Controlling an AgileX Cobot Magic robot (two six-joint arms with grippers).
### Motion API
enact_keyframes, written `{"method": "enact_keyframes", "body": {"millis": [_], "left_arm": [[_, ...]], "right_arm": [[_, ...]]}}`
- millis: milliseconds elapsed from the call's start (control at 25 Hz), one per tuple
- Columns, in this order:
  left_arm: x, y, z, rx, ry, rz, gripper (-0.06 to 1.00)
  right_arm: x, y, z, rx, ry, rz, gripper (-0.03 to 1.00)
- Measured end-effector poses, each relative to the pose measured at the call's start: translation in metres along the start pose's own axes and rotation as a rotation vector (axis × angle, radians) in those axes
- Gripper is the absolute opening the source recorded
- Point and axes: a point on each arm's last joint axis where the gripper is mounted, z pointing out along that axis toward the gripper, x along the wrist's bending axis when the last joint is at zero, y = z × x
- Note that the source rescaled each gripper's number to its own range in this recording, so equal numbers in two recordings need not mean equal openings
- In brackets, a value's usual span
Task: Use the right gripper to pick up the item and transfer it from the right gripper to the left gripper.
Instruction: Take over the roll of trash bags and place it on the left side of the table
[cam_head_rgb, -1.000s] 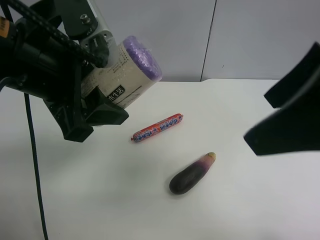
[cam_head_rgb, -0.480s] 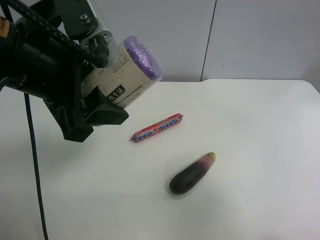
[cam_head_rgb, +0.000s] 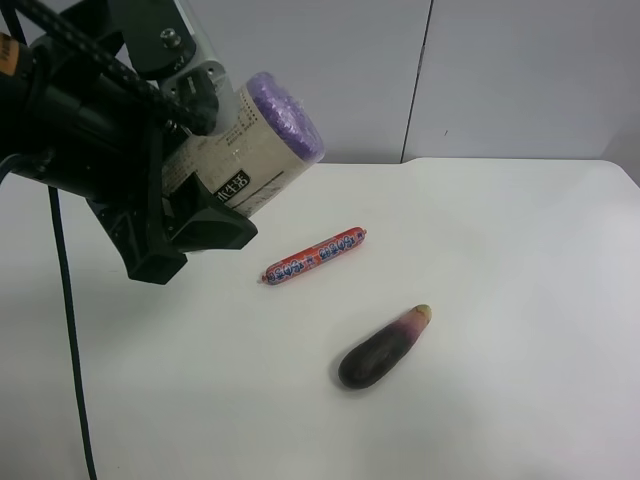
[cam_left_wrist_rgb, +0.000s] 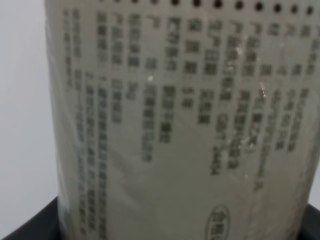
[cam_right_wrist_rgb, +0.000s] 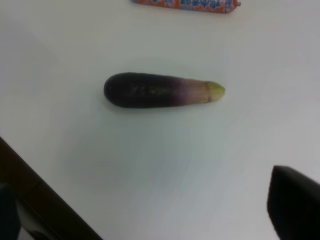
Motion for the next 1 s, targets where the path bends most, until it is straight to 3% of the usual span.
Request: {"method": "enact_keyframes", "body": {"millis": [600, 760, 1000], "left_arm": [[0.000, 0.000, 0.000, 0.000, 0.000, -0.001, 0.00], [0.000, 0.000, 0.000, 0.000, 0.000, -0.001, 0.00], [0.000, 0.000, 0.000, 0.000, 0.000, -0.001, 0.00]], "right_arm": [[0.001, 0.000, 0.000, -0.004, 0.010, 0.013, 0.99], [0.001, -0.001, -0.002, -0.029, -0.053, 0.071, 0.99], [0.005, -0.009, -0.016, -0.159, -0.244, 0.159, 0.99]]}}
